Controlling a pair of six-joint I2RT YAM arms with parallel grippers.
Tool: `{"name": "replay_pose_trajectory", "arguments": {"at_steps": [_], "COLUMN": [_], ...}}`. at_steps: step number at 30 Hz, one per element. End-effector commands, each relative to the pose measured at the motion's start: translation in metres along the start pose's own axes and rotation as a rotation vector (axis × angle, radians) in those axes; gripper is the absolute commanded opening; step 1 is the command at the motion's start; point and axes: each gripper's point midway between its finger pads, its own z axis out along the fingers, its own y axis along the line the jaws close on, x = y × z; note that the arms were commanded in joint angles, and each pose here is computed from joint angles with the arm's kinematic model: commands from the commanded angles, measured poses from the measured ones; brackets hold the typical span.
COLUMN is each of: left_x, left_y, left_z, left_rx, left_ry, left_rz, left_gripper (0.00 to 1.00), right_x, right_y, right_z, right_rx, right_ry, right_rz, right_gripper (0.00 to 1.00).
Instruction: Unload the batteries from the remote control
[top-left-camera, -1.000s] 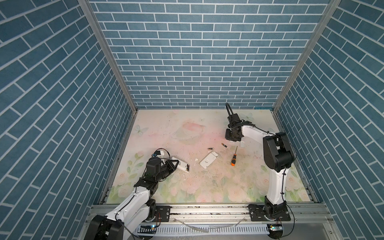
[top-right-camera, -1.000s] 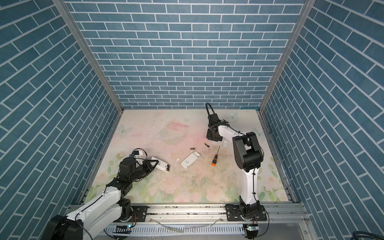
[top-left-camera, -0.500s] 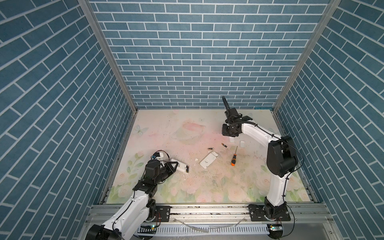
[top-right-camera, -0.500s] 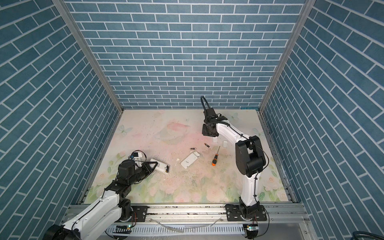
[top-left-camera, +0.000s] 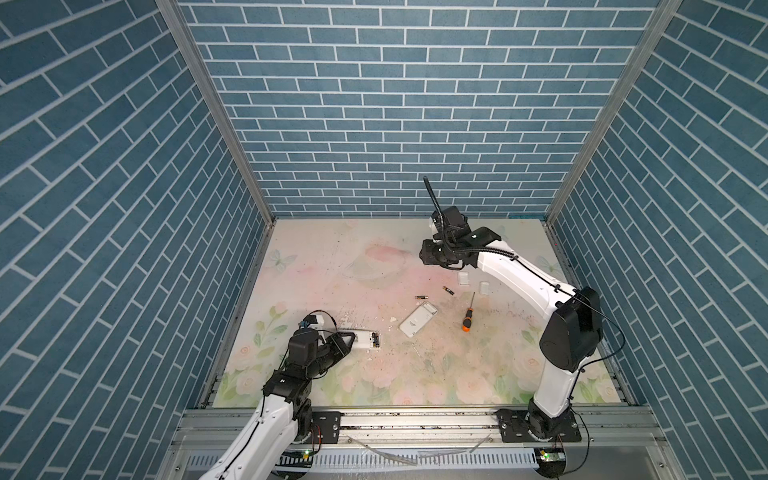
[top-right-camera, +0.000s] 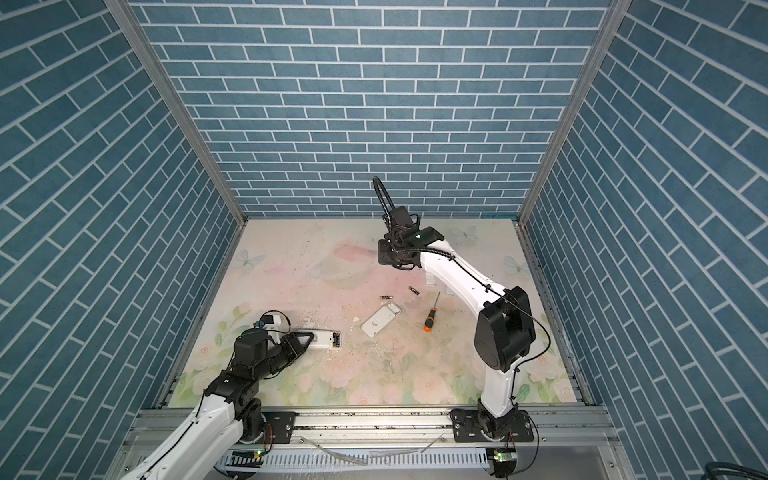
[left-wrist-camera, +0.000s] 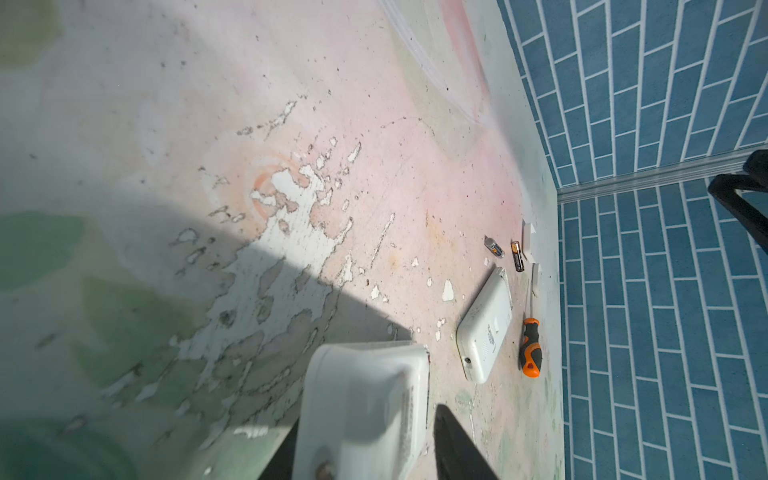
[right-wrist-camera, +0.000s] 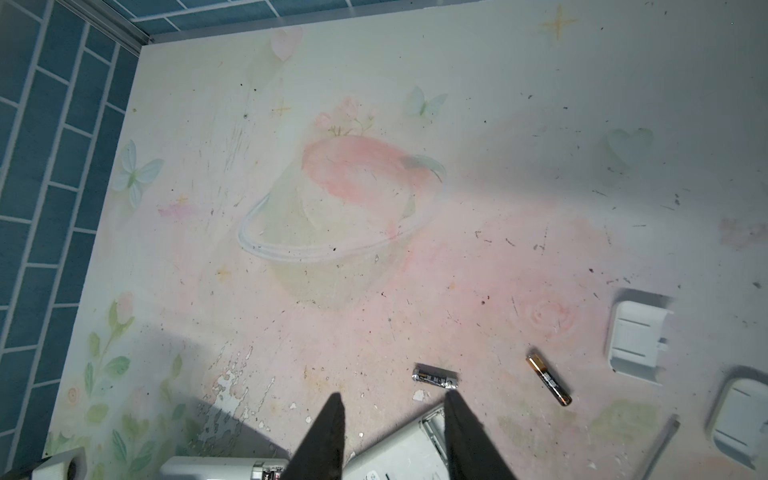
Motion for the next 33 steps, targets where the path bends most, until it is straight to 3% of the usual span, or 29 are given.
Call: {"name": "replay_pose_trajectory", "arguments": {"at_steps": [1,16,25,29,33], "left_x": [0.015,0.042,0.043,0.037,0.027], "left_y": [0.02,0.061,0.065,0.056,0.044], "left_z": [-0.002,-0.034,-0.038,-0.036,-0.031], "left_rx": [-0.066,-0.253,-0.277,-0.267,-0.267], "left_ry": [0.038,0.081,0.084,0.081,0.095], "left_rz": [-0.02,-0.066,-0.076,-0.065,-0.025], "left_gripper": [0.5,0.55,0.55,0.55,0.53], "right_x": [0.009,0.033,0.05,0.071,0.11], "right_y": [0.008,0.028,0.036,0.047,0.058], "right_z": [-0.012,0.0,-0.004,-0.01,-0.012], "right_rx": [-0.024,-0.074,-0.09,-0.096,-0.094], "right_ry": [-0.007,0.014,0.026,0.062,0.128], "right_rz": [0.018,0.033,0.023,-0.01,-0.036], "right_gripper": [0.41,0.4,0.4,0.27,0.03]}}
